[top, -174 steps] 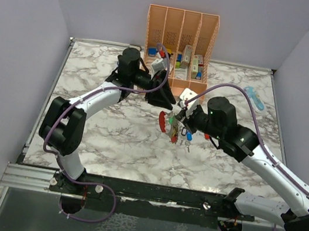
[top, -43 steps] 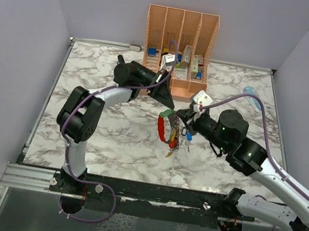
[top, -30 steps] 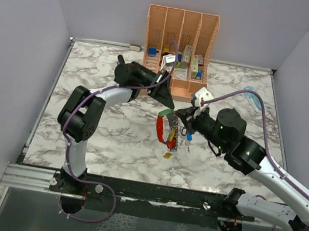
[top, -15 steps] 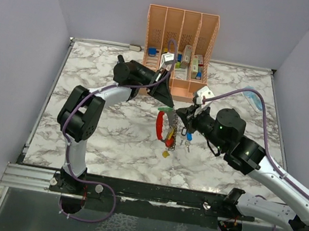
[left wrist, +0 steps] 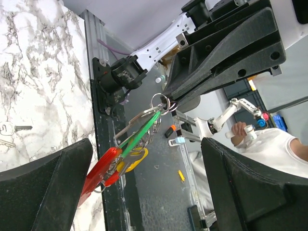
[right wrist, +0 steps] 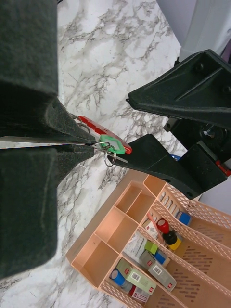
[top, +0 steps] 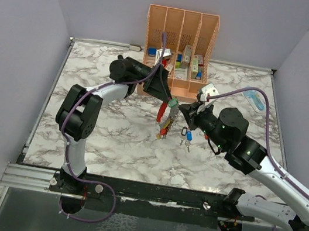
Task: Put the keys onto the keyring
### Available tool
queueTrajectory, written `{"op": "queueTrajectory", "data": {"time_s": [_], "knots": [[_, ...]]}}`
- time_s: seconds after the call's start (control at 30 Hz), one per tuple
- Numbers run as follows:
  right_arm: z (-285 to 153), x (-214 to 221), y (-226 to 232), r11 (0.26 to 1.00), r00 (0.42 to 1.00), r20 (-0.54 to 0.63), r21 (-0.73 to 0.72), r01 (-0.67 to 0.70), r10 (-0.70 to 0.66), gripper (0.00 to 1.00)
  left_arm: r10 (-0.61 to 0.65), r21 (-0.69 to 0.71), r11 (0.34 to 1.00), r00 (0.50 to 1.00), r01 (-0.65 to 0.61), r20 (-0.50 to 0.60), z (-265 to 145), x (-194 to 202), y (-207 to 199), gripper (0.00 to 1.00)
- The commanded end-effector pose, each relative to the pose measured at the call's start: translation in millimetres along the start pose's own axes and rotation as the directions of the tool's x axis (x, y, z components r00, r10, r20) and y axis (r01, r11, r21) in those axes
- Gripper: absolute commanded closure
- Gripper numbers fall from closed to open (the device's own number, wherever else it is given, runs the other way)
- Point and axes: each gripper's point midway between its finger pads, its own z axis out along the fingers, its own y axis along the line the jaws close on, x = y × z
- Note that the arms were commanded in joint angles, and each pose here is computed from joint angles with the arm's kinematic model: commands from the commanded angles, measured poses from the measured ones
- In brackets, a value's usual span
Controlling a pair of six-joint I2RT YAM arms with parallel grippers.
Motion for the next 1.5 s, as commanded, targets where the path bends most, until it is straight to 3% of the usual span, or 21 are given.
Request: {"op": "queueTrajectory", "data": {"time_s": [0.0,0.37,0.77,1.0,1.27,1.47], "knots": [[-6.9,-43.7,-3.9,0.999,0.991,0.128,0.013,-0.038,0.036,0.99,0.302,-0.028,0.951,0.946,-0.307,-0.116,-6.9,20.2,4.7,0.01],[-14.6,-45.7,9.7,0.997,0.987,0.158,-0.073,-0.029,0.040,0.99,0.328,-0.055,0.941,0.941,-0.333,-0.086,-17.6,-18.1,28.1,0.01],[-11.1,-40.9,16.7,0.994,0.989,0.141,-0.106,-0.031,0.046,0.99,0.328,-0.024,0.944,0.941,-0.330,-0.081,-5.2,-12.4,17.2,0.02],[-15.1,-46.0,5.5,0.998,0.984,0.172,-0.049,-0.048,0.056,0.99,0.346,-0.005,0.938,0.938,-0.346,-0.016,-2.1,-26.6,1.8,0.05],[-14.6,-45.4,-6.9,0.995,0.966,0.242,0.017,-0.096,0.090,0.99,0.515,0.002,0.857,0.856,-0.516,0.035,-2.9,-53.8,-30.7,0.07],[-11.3,-46.2,-12.3,0.988,0.946,0.298,0.043,-0.150,0.130,0.99,0.679,0.017,0.733,0.732,-0.680,0.048,5.0,-54.4,-50.0,0.06]]}}
